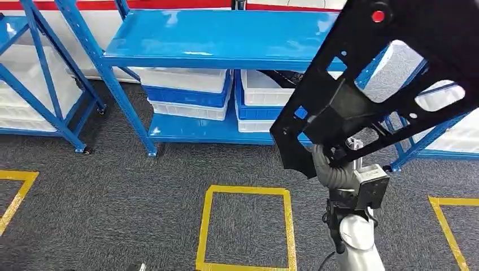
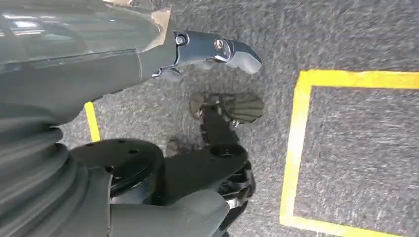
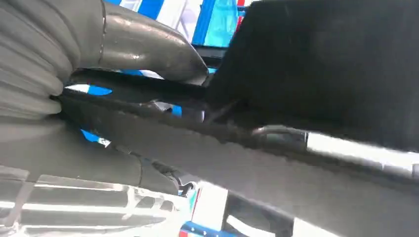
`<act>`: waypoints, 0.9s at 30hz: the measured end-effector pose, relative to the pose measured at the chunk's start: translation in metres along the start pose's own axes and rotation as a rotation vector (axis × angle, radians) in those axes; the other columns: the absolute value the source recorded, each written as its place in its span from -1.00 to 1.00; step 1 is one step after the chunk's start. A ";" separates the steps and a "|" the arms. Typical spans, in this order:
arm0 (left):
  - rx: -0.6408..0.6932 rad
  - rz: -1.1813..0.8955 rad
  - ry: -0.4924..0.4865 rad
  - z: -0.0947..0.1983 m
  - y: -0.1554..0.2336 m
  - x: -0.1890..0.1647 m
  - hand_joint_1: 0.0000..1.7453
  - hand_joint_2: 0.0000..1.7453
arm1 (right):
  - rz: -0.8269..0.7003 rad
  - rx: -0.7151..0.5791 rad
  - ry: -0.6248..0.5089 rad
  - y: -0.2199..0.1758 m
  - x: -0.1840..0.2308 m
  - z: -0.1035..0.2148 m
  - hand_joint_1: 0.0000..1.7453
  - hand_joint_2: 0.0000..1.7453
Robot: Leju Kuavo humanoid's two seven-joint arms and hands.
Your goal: Take the parts from the cabinet and place them on the table.
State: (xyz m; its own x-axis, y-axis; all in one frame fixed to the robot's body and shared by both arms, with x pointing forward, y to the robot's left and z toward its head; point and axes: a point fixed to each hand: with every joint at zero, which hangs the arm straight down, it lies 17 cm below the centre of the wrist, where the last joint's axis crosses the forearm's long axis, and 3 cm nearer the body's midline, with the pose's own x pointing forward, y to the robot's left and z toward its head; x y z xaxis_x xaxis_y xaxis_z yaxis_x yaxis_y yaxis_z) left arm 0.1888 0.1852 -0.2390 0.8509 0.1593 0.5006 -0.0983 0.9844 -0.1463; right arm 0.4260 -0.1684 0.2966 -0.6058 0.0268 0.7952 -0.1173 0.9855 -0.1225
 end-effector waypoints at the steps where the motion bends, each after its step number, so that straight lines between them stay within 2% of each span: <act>1: -0.003 0.004 0.001 0.000 0.000 -0.001 -1.00 1.00 | 0.000 0.000 0.005 0.000 -0.002 0.000 1.00 1.00; 11: 0.004 0.016 0.013 0.003 0.007 -0.012 -1.00 1.00 | -0.005 -0.005 0.029 0.001 -0.011 0.001 1.00 1.00; 16: -0.006 0.014 -0.037 -0.003 0.004 0.016 -1.00 1.00 | 0.007 -0.013 -0.007 -0.005 0.001 -0.019 1.00 1.00; 27: -0.006 0.063 -0.063 -0.005 0.008 0.030 -1.00 1.00 | 0.006 -0.026 -0.004 -0.014 -0.002 -0.032 1.00 1.00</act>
State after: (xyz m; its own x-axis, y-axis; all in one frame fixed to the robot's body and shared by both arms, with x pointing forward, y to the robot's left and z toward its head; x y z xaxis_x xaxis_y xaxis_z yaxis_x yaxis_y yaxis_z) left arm 0.2159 0.1974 -0.2294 0.8090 0.2257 0.5428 -0.1473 0.9717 -0.1845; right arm 0.4543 -0.1766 0.3154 -0.6091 0.0318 0.7924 -0.0937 0.9893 -0.1117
